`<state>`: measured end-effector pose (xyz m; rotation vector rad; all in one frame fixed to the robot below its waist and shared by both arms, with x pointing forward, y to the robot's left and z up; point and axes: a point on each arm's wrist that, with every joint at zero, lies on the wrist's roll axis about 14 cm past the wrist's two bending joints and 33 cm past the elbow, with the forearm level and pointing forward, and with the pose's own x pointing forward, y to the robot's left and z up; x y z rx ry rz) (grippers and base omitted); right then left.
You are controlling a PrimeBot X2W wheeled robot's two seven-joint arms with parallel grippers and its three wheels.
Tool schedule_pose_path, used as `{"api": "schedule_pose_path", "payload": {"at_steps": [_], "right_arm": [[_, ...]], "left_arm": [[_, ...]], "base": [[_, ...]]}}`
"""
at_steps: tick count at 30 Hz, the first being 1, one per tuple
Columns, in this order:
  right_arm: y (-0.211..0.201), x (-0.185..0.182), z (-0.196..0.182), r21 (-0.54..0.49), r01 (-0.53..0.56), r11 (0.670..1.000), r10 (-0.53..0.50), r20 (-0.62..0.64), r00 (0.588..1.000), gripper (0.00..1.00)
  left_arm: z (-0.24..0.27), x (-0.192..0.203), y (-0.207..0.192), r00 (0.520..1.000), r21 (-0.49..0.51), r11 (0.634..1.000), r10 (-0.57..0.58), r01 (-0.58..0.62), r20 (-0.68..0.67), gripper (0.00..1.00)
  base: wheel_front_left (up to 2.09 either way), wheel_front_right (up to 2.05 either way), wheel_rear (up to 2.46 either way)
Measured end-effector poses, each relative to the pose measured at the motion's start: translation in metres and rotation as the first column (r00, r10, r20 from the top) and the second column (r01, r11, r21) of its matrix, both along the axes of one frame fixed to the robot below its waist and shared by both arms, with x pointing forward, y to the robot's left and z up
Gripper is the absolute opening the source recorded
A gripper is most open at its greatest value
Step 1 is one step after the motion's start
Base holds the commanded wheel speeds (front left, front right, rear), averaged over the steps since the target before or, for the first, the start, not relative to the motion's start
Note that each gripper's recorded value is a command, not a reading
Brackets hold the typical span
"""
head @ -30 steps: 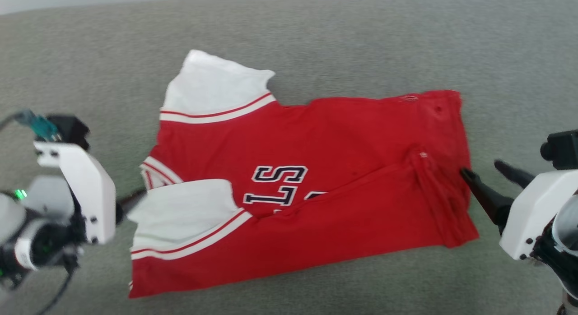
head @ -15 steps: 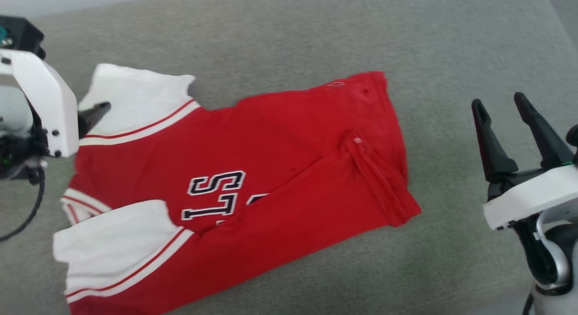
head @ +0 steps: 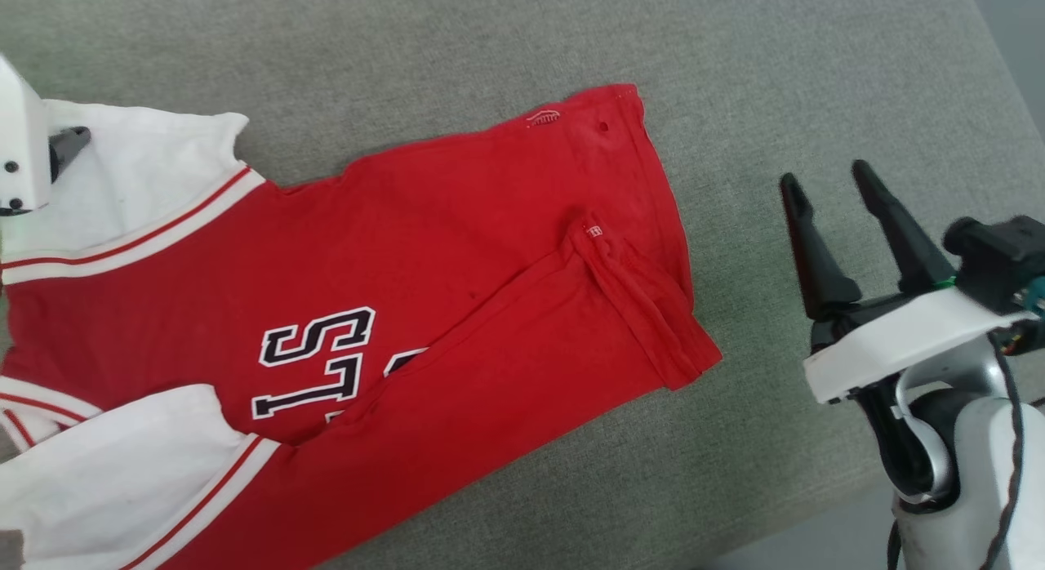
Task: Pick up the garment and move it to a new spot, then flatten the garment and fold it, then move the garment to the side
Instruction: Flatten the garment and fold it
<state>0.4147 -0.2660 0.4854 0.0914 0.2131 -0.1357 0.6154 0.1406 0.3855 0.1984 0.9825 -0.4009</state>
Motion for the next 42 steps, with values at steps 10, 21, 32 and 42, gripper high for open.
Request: {"api": "schedule_pose_path", "payload": {"at_steps": [10,21,32,42], "right_arm": [[0.011,0.013,-0.033,0.033,-0.077,0.997,0.081,-0.154,0.985,1.00],[0.035,0.072,-0.062,0.076,-0.247,0.966,0.256,-0.401,0.880,1.00],[0.045,0.097,-0.099,0.156,-0.290,0.944,0.320,-0.643,0.696,1.00],[0.064,0.105,-0.112,0.236,-0.309,0.922,0.378,-0.724,0.577,0.00]], "left_arm": [[-0.026,0.010,0.000,0.985,-0.048,0.992,0.111,-0.119,-0.134,0.00],[-0.027,0.013,-0.007,0.988,-0.079,0.992,0.088,-0.098,-0.125,0.00],[-0.021,0.012,-0.005,0.991,-0.103,0.989,0.092,-0.102,-0.094,0.00],[-0.017,0.009,-0.001,0.990,-0.117,0.986,0.112,-0.121,-0.081,0.00]], "base": [[0.00,0.00,0.00],[0.00,0.00,0.00],[0.00,0.00,0.00],[0.00,0.00,0.00]]}}
